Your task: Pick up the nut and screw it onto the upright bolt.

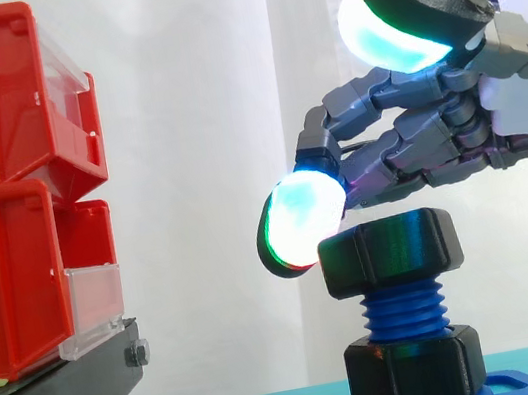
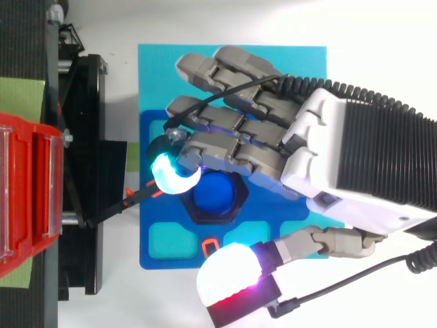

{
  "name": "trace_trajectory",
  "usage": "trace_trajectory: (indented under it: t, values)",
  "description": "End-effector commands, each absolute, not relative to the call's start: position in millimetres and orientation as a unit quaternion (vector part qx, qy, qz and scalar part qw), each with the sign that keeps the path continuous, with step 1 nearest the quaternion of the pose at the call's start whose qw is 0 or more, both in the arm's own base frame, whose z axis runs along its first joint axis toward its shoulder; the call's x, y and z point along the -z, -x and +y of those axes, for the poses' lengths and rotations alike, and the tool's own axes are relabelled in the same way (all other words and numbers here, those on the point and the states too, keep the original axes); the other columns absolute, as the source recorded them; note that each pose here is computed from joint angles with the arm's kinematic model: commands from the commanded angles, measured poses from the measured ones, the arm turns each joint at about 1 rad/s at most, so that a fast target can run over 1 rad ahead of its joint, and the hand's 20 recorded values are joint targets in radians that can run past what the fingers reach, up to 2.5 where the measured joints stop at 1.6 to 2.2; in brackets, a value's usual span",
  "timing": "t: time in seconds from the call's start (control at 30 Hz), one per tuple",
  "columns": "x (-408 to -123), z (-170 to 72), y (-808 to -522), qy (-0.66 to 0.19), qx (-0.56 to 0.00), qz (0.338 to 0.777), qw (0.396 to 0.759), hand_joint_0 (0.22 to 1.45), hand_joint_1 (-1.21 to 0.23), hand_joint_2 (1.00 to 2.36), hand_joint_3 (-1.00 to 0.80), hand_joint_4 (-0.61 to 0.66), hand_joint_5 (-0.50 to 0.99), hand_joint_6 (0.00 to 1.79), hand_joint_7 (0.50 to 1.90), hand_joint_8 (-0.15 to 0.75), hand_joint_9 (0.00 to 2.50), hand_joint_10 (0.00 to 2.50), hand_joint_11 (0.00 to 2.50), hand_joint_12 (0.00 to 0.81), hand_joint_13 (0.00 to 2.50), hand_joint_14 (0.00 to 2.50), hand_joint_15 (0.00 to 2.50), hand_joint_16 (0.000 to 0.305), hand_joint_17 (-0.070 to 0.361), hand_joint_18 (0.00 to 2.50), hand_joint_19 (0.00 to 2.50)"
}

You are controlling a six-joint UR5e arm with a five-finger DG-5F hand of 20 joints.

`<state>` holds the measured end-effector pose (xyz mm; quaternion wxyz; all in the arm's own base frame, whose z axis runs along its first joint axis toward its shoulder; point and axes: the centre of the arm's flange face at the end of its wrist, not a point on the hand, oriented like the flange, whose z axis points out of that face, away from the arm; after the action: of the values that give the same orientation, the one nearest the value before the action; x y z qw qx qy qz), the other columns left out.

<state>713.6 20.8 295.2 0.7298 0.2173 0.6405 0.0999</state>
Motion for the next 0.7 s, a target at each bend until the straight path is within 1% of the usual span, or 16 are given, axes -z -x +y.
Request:
trace_trajectory:
  t: [0.0,0.1,0.33,0.43,0.67]
  values:
    - [-294.6,18.9,-713.6,-0.214,-0.103,0.641,0.729,0.45,-0.01,1.0,-0.5,0.28,-0.11,0.5,1.12,0.329,0.46,0.0,0.0,0.344,0.17,0.0,0.0,0.043,0.097,0.0,0.0]
    - [-294.5,17.3,-713.7,-0.213,-0.103,0.642,0.729,0.45,0.01,1.0,-0.5,0.28,-0.11,0.5,1.12,0.328,0.48,0.0,0.0,0.34,0.19,0.0,0.0,0.042,0.095,0.0,0.0]
    - [-291.3,13.0,-713.0,-0.214,-0.101,0.644,0.727,0.46,0.0,1.0,-0.5,0.27,-0.08,0.5,1.19,0.331,0.56,0.0,0.0,0.326,0.24,0.0,0.0,0.039,0.088,0.03,0.0]
    - [-285.3,12.8,-709.8,-0.21,-0.102,0.648,0.725,0.46,-0.01,1.0,-0.5,0.27,-0.07,0.5,1.19,0.333,0.58,0.0,0.0,0.319,0.26,0.0,0.0,0.038,0.086,0.05,0.0]
    - [-285.9,11.0,-710.4,-0.211,-0.103,0.645,0.727,0.47,-0.03,1.0,-0.5,0.28,-0.07,0.5,1.21,0.336,0.64,0.0,0.0,0.304,0.31,0.0,0.0,0.036,0.081,0.1,0.0]
